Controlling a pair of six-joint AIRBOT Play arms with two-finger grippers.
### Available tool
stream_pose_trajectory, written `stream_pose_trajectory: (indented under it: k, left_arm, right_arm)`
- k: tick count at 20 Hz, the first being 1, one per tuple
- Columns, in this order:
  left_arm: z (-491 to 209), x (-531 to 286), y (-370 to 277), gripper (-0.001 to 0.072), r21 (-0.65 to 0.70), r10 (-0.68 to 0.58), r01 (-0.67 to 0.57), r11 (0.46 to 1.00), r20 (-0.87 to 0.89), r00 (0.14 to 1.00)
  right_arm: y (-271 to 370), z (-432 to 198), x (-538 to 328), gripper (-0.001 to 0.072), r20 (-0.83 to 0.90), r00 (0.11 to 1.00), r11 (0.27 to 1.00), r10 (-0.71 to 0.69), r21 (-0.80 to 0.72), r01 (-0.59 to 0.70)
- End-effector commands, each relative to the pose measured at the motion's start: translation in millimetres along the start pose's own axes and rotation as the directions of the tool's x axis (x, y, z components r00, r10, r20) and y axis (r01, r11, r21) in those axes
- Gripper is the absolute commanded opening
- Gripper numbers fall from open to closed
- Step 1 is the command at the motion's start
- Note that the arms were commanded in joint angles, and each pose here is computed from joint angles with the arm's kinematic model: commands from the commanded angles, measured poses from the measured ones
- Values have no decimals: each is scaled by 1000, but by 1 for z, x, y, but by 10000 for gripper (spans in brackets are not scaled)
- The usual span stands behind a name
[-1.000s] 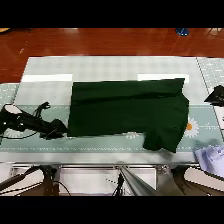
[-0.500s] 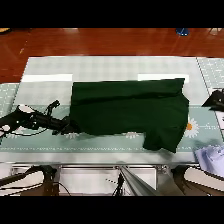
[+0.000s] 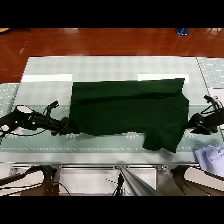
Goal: Fold the shirts.
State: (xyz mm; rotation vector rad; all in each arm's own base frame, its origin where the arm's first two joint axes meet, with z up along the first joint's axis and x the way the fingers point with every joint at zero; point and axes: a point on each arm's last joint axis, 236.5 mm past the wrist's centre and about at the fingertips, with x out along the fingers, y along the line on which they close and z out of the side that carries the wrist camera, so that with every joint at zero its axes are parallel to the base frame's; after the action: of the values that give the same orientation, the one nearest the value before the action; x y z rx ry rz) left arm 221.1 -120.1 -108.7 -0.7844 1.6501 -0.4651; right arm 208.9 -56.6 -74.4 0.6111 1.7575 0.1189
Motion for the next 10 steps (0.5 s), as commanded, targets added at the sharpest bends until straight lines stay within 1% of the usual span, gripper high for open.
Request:
stream_pose_trajectory:
  k: [1,4,5,6,8,9,10]
  left_arm:
    - [-1,0,-2,19,3,-8,8,1000,-6,1000]
    - [-1,0,-2,19,2,-8,8,1000,-5,1000]
    - [-1,-1,-2,19,2,-8,8,1000,-5,1000]
    - [-1,0,-2,19,2,-8,8,1000,-4,1000]
    - [1,-1,-1,19,4,-5,5,1000,2,1000]
    - [1,-1,-1,19,17,-5,5,1000,4,1000]
    - [3,-2,-2,19,21,-5,5,1000,6,1000]
  right_arm:
    - [-4,-7,21,474,-10,1000,1000,7,14,-6]
    - [-5,-4,31,466,25,1000,1000,6,29,-6]
    - [-3,0,34,389,48,999,999,18,36,-20]
    - [1,4,36,340,68,997,998,35,44,-38]
    - [2,17,38,335,123,992,998,30,53,-37]
    - [2,23,39,309,142,990,998,13,60,-22]
    - [4,26,40,218,148,989,999,6,53,-14]
